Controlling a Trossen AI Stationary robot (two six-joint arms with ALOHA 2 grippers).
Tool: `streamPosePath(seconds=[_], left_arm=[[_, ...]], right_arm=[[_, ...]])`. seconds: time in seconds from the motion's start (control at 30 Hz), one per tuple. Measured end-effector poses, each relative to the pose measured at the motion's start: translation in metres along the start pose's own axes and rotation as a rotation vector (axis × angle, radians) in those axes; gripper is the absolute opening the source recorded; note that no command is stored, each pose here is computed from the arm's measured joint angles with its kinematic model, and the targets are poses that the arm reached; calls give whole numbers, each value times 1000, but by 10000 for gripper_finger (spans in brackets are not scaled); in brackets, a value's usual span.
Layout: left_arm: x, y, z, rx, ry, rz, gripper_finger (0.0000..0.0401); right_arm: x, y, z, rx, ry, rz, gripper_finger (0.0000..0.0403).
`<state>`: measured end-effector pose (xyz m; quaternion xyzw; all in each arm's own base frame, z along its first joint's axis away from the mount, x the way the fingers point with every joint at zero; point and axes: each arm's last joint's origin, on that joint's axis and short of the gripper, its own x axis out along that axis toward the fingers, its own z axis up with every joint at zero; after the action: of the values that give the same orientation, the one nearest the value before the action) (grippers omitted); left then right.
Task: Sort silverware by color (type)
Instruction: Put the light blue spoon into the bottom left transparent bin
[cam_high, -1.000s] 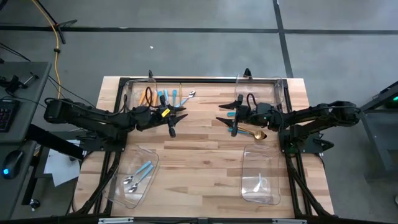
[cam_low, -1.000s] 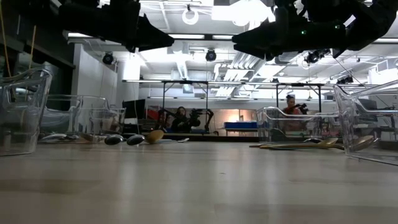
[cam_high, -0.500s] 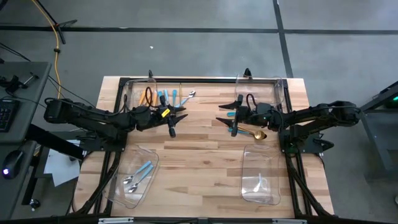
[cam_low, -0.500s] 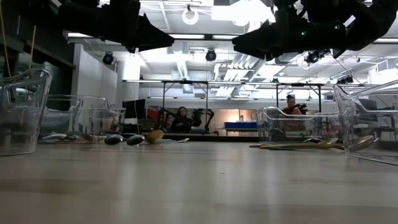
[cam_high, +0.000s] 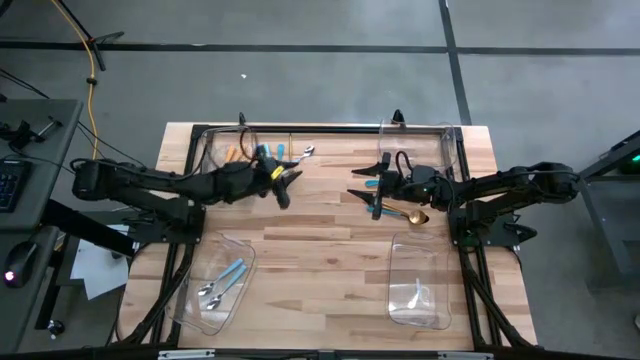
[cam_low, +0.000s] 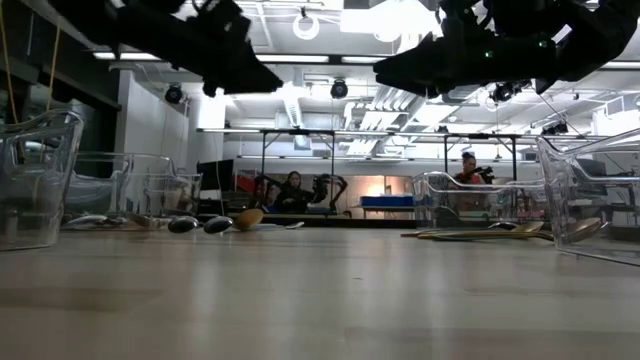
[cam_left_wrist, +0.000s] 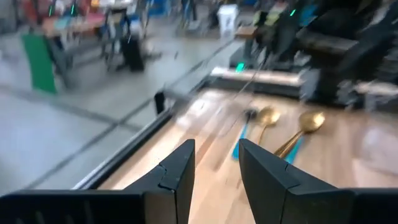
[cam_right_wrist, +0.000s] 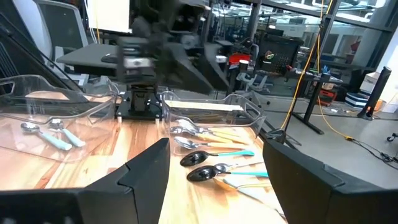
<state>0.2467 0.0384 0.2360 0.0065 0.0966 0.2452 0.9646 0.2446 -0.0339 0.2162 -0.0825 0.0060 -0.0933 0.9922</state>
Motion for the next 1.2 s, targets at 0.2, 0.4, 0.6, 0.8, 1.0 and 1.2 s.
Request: streamPosePath(seconds=[0.2, 0.4, 0.6, 0.8, 1.0, 1.2], left_arm=[[37, 33, 15, -77, 197, 155, 115], [79, 67, 15, -130, 473, 207, 115], [114, 86, -4, -125, 712, 241, 115], [142, 93, -29, -137, 811, 166, 115], [158, 106, -47, -131, 890, 173, 115], [164, 118, -62, -165, 946, 140, 115]], right_arm=[[0, 0, 0, 0, -4, -1, 243], [0, 0, 1, -3, -5, -1, 243], [0, 0, 0, -26, -4, -1, 243], [0, 0, 0, -27, 1, 0, 243], [0, 0, 0, -27, 2, 0, 243], [0, 0, -1, -27, 8, 1, 243]])
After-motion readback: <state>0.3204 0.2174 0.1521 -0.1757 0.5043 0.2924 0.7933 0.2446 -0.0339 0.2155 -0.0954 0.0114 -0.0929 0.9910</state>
